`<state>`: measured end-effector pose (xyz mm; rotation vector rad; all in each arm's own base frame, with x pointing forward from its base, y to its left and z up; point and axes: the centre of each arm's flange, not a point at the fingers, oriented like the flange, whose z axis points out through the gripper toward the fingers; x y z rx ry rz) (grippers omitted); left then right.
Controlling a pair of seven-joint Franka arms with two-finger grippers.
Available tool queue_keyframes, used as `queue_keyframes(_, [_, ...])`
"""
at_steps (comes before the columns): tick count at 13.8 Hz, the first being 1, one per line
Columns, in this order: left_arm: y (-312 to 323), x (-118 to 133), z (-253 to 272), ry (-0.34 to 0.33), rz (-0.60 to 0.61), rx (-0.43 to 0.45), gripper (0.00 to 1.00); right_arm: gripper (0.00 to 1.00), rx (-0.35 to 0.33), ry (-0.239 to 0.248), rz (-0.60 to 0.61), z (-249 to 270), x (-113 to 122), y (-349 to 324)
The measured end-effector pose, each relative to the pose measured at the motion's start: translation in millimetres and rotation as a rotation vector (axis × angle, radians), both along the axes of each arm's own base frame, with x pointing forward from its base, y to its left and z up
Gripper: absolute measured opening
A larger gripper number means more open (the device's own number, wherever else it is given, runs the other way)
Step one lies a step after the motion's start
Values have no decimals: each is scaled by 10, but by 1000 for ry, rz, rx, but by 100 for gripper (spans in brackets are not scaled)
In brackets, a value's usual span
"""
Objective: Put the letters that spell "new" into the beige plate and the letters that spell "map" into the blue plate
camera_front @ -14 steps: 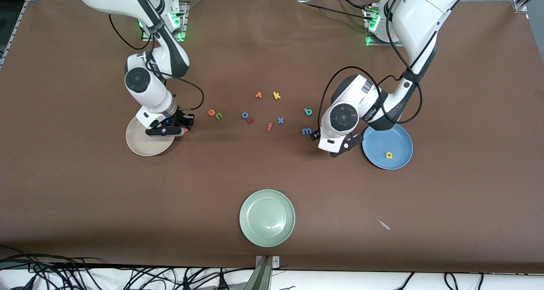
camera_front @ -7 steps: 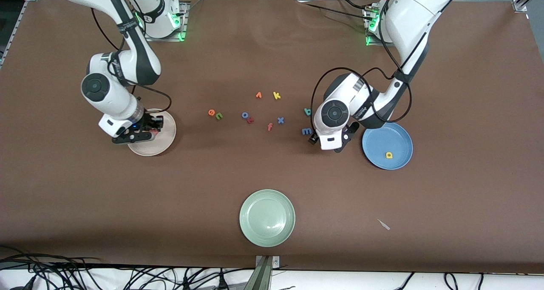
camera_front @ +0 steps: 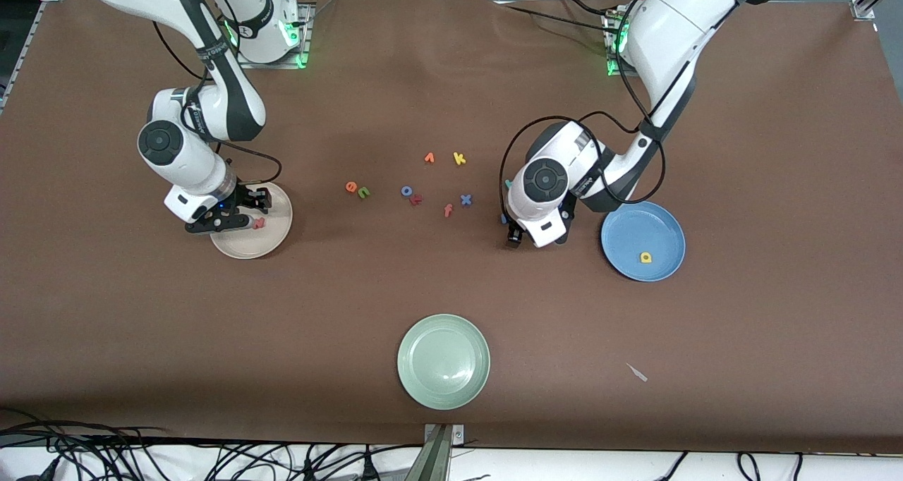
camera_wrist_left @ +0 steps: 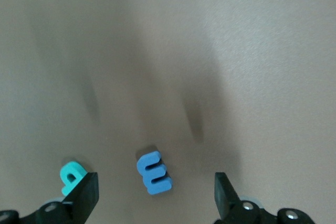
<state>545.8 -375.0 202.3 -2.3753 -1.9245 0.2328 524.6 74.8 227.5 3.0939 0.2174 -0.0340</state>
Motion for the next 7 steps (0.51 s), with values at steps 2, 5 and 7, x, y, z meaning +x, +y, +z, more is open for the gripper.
queue_keyframes(2, [-80, -50, -69, -19, 40, -16, 87, 68, 12, -4, -39, 29, -37, 244])
queue_keyframes(5, [-92, -195, -234, -32, 56, -6, 78, 68, 39, -3, -121, 76, -192, 880])
queue_keyframes(7, [-93, -267, -308, -49, 45, 9, 75, 68, 49, 3, -172, 78, -297, 1173])
